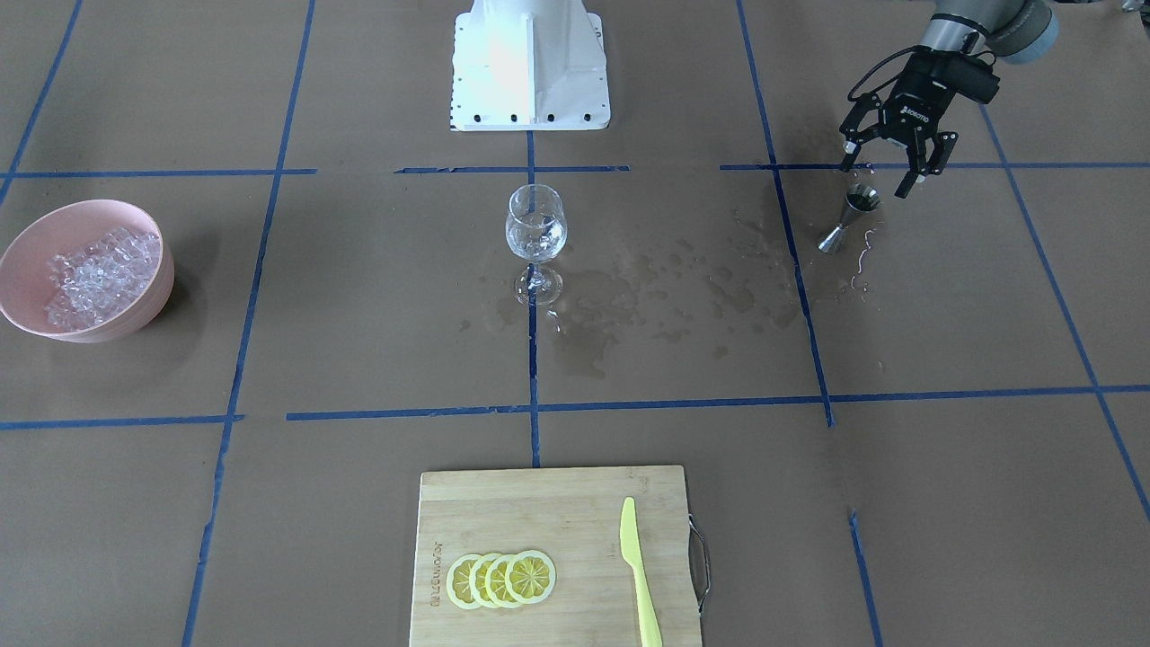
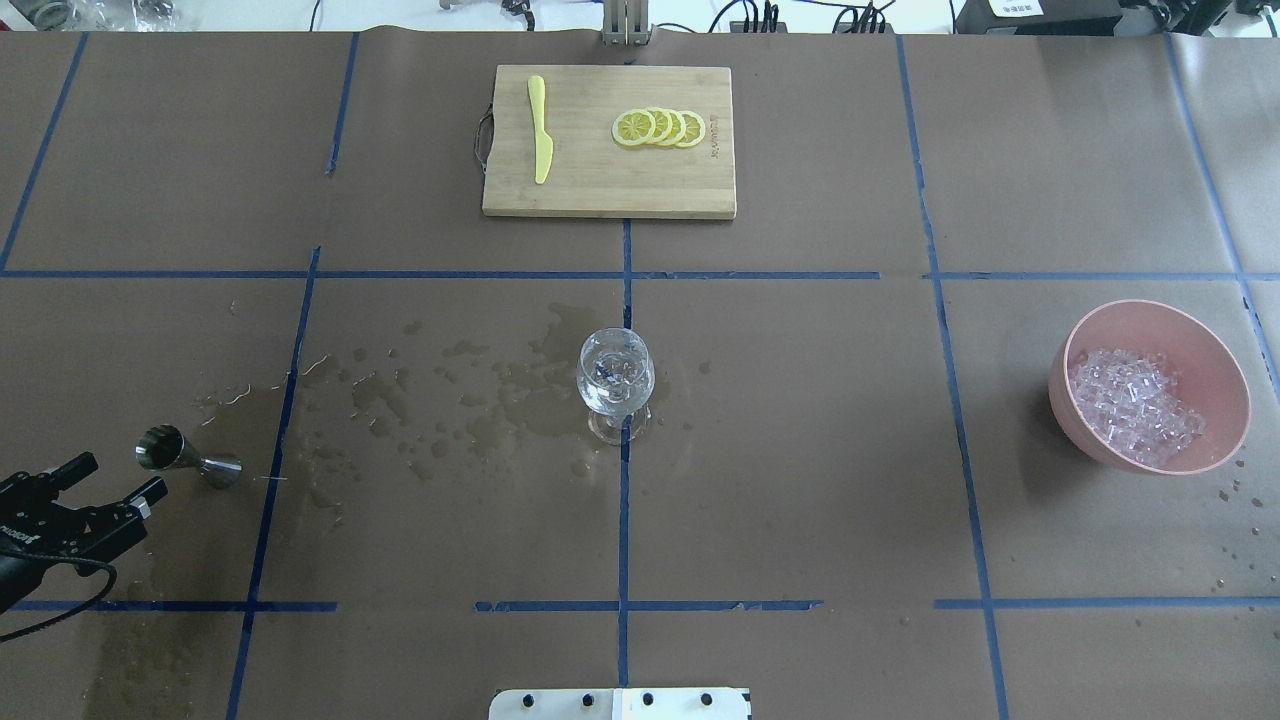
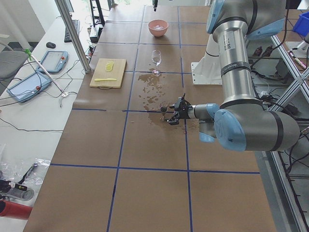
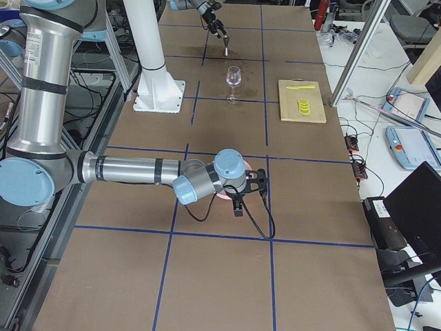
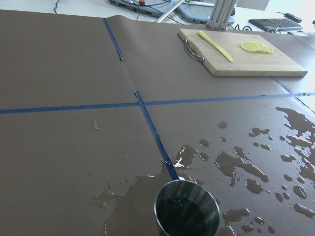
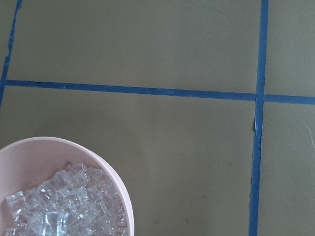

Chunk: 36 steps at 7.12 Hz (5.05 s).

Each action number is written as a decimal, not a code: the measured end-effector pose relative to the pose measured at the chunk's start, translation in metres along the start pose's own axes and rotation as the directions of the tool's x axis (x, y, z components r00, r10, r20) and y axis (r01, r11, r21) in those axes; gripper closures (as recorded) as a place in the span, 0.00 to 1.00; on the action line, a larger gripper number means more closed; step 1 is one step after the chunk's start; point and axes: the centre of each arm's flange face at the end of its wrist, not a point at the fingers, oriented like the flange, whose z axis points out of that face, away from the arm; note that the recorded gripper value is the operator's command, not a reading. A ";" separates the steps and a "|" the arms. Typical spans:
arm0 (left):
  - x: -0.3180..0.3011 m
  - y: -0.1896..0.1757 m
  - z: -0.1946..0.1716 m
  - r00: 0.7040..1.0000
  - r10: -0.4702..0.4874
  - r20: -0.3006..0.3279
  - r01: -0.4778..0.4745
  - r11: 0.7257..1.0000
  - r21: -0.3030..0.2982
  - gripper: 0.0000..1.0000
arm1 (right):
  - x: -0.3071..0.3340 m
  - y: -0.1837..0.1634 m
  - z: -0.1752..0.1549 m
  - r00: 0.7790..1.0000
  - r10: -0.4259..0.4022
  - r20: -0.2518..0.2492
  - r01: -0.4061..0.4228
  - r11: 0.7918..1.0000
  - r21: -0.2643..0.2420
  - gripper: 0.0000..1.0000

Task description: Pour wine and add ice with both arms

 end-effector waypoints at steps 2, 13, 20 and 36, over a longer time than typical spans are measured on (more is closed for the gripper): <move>0.019 0.029 0.014 0.998 0.040 0.042 -0.042 0.998 0.055 0.02 | 0.000 0.000 0.001 1.000 0.001 0.001 -0.001 1.000 -0.002 0.00; 0.047 0.073 0.065 0.981 0.049 0.189 -0.102 0.954 0.281 0.06 | 0.003 0.001 0.002 1.000 0.006 -0.002 -0.006 1.000 -0.006 0.00; 0.032 0.069 0.076 0.972 0.060 0.227 -0.128 0.947 0.295 0.61 | 0.007 0.002 0.007 1.000 0.013 -0.006 -0.013 1.000 -0.014 0.00; 0.331 -0.044 0.108 0.991 0.096 0.094 -0.125 0.919 0.374 1.00 | 0.005 0.002 0.006 1.000 0.009 0.001 -0.009 1.000 -0.013 0.00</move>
